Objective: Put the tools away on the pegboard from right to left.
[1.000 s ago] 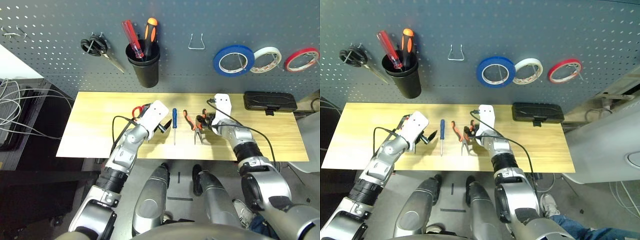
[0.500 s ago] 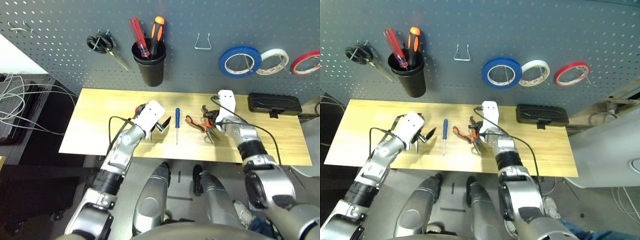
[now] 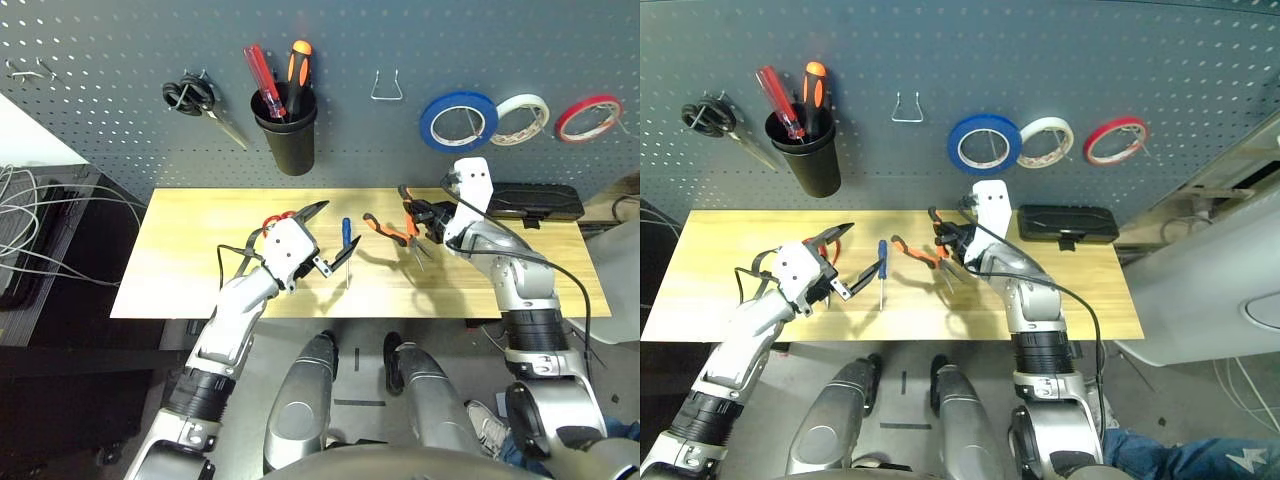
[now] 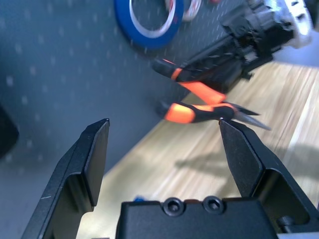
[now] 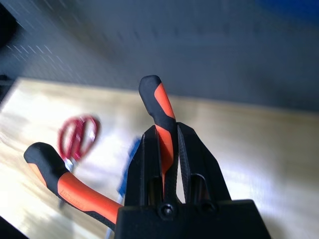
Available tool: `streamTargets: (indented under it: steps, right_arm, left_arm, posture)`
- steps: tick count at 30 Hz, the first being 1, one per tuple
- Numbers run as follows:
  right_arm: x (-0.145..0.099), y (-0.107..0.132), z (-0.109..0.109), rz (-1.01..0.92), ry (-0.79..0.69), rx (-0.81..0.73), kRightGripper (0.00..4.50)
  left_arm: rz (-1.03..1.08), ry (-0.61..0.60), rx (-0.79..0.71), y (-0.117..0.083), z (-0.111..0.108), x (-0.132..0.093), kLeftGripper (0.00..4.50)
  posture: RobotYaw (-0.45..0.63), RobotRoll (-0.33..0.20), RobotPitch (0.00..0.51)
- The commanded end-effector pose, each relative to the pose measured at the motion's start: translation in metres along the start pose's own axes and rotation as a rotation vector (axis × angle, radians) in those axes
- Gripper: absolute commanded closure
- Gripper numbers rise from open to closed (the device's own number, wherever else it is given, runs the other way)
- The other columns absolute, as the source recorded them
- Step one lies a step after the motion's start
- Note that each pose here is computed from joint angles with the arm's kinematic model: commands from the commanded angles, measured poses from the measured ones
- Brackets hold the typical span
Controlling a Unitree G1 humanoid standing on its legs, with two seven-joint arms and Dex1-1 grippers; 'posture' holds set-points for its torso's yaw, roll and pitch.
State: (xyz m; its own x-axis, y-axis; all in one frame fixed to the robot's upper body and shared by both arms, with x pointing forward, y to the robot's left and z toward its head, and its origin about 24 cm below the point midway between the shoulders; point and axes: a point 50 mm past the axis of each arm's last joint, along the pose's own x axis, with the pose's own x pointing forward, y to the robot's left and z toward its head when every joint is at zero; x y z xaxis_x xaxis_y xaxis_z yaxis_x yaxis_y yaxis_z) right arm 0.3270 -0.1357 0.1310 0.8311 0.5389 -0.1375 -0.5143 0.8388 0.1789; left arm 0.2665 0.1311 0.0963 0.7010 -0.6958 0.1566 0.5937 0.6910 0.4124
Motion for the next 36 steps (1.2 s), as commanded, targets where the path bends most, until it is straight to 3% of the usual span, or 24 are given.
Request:
streamTargets:
  steps: [1,6,18,26,31,36]
  right_arm:
    - [0.0,0.004,0.018,0.033,-0.085,-0.008,4.24]
    - [0.002,0.007,0.033,0.056,-0.157,-0.018,4.24]
    - [-0.003,0.03,0.121,0.177,-0.475,0.003,4.24]
    - [0.004,0.042,0.165,0.171,-0.667,0.047,4.24]
    - [0.019,0.045,0.176,0.114,-0.771,0.038,4.24]
    - [0.036,0.043,0.168,0.059,-0.81,0.026,4.24]
  left_arm:
    - [0.009,-0.041,0.007,0.002,0.007,0.005,0.0]
    - [0.017,-0.062,0.018,0.006,0.013,0.009,0.0]
    - [0.05,-0.158,0.038,0.019,0.037,0.017,0.0]
    - [0.054,-0.216,0.027,0.022,0.051,0.028,0.0]
    - [0.069,-0.252,0.001,0.025,0.06,0.039,0.0]
    - [0.082,-0.261,-0.001,0.027,0.063,0.048,0.0]
  posture:
    - [0.13,0.0,0.209]
    - [0.14,0.0,0.214]
    - [0.13,0.0,0.207]
    - [0.13,0.0,0.203]
    - [0.15,0.0,0.206]
    - [0.17,0.0,0.216]
